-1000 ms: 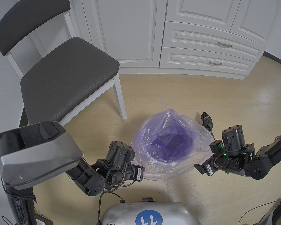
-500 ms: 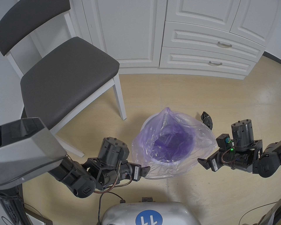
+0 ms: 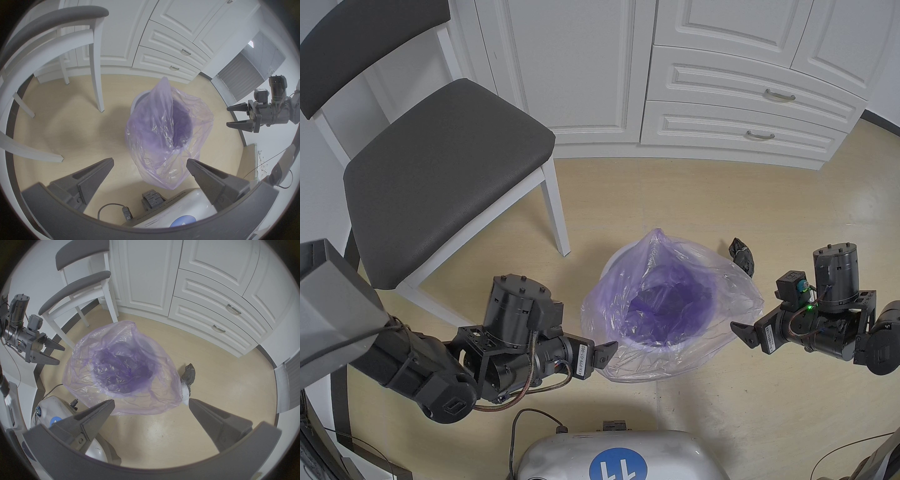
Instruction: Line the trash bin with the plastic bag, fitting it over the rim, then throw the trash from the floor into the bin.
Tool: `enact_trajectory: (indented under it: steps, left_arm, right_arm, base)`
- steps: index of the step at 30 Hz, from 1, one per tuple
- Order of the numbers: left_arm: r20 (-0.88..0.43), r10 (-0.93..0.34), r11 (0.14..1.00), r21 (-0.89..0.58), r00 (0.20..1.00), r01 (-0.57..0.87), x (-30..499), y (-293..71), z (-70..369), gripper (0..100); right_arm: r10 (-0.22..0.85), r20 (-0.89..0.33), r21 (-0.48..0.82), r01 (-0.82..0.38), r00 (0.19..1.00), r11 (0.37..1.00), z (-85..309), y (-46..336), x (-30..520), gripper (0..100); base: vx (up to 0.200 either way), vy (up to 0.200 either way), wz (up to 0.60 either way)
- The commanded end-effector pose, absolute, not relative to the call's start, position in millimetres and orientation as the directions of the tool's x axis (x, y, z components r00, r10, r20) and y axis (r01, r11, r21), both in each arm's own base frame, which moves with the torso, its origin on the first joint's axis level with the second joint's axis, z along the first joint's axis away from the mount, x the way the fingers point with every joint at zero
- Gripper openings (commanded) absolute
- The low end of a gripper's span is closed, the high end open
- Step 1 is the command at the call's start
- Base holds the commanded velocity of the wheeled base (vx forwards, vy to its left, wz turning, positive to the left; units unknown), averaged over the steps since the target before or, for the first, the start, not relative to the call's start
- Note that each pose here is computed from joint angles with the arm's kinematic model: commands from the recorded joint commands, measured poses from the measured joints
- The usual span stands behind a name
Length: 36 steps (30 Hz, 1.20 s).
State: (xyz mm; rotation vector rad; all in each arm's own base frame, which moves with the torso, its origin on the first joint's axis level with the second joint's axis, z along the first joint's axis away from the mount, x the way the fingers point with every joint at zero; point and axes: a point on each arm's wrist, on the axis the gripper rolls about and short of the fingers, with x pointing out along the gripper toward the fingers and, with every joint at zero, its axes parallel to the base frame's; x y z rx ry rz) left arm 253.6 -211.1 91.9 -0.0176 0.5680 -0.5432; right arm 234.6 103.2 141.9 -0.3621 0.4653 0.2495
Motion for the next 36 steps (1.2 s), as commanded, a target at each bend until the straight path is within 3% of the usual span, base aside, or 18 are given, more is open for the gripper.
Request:
enact_trajectory:
  steps: [1,13,17,27,36]
  left_arm:
    - [-0.479,-0.499,0.859,-0.161,0.722,0.487,250,-208,103,100]
    - [-0.317,-0.550,0.835,-0.193,0.772,0.515,272,-224,112,100]
    - [-0.275,-0.564,0.824,-0.121,0.779,0.553,293,-243,109,100]
    - [-0.304,-0.561,0.803,0.025,0.770,0.595,316,-272,88,100]
    - [-0.271,-0.445,0.862,0.129,0.854,0.490,354,-275,74,100]
  right_arm:
    - [0.147,-0.458,-0.279,-0.298,0.877,0.913,148,100,234,100]
    - [0.140,-0.470,-0.211,-0.265,0.872,0.941,138,95,269,100]
    - [0.141,-0.421,-0.138,-0.217,0.896,0.966,120,106,297,100]
    - [0.095,-0.404,-0.145,-0.166,0.910,0.975,81,119,337,100]
    - [0.029,-0.310,-0.065,-0.052,0.950,0.997,96,106,360,100]
  base:
    - [0.000,0.000,0.00]
    - [0.000,0.000,0.00]
    - [0.000,0.000,0.00]
    - [0.000,0.000,0.00]
    - [0.000,0.000,0.00]
